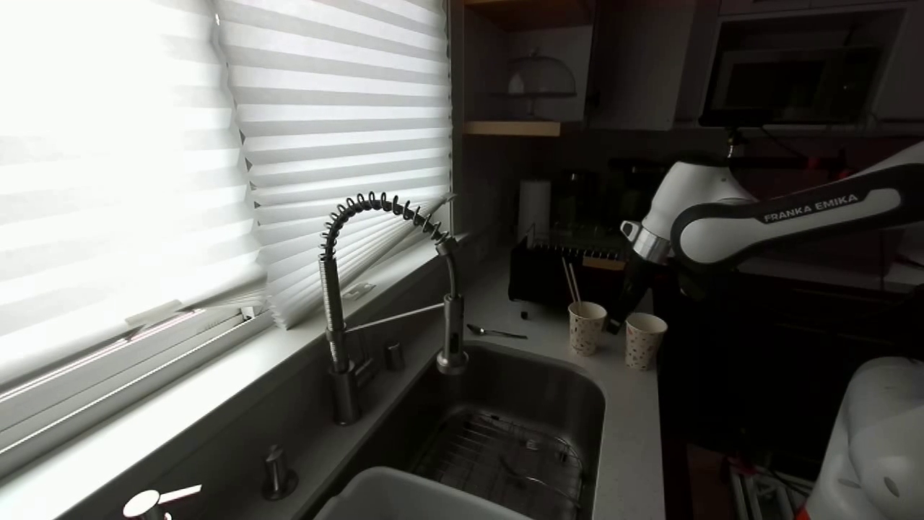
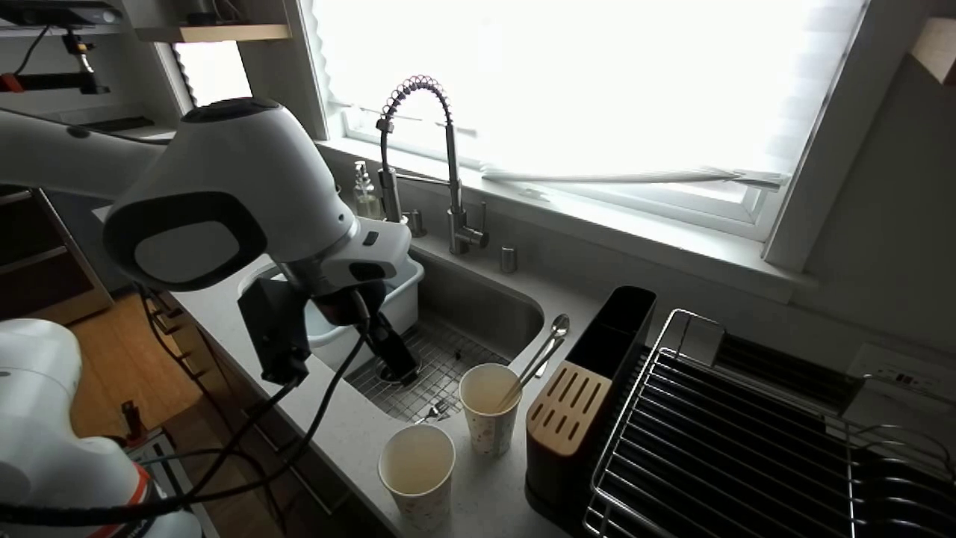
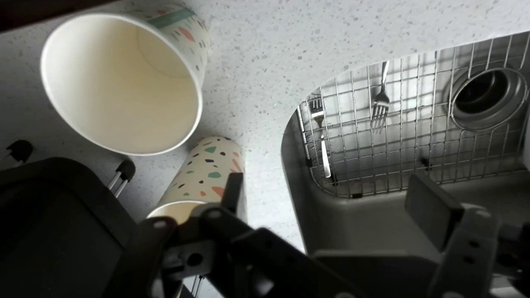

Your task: Pick up the styrofoam cup with straws and stack it in the empty styrofoam cup, remove the straws styrofoam cup and place it in the dishes drying rack

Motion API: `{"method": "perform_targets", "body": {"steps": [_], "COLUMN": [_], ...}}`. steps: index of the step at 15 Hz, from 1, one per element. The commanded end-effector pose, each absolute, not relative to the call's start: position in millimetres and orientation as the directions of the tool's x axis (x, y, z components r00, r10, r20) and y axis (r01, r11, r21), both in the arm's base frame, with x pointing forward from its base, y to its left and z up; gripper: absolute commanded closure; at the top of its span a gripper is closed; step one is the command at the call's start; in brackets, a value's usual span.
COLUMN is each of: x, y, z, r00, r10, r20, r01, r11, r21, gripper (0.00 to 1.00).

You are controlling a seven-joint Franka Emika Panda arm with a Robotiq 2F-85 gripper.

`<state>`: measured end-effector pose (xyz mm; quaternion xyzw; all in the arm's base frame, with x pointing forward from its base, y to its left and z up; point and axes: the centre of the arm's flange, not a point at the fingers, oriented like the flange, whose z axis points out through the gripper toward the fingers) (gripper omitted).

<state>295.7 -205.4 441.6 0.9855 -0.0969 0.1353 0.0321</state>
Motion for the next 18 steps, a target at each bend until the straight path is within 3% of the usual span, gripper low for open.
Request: {"method": "perform_targets", "body": {"steps": [1,18], "x": [299,332], "y": [-227,-266], "z": [438,406], "r00": [0.929,0.888], "r10": [-0.208,-0.188], "r20": [0.305,0.419], "r01": [-0.237,-0.246], "r11": [-0.969,-0.965], "r21": [0.062,0.089], "gripper": [0.00,0.00]}}
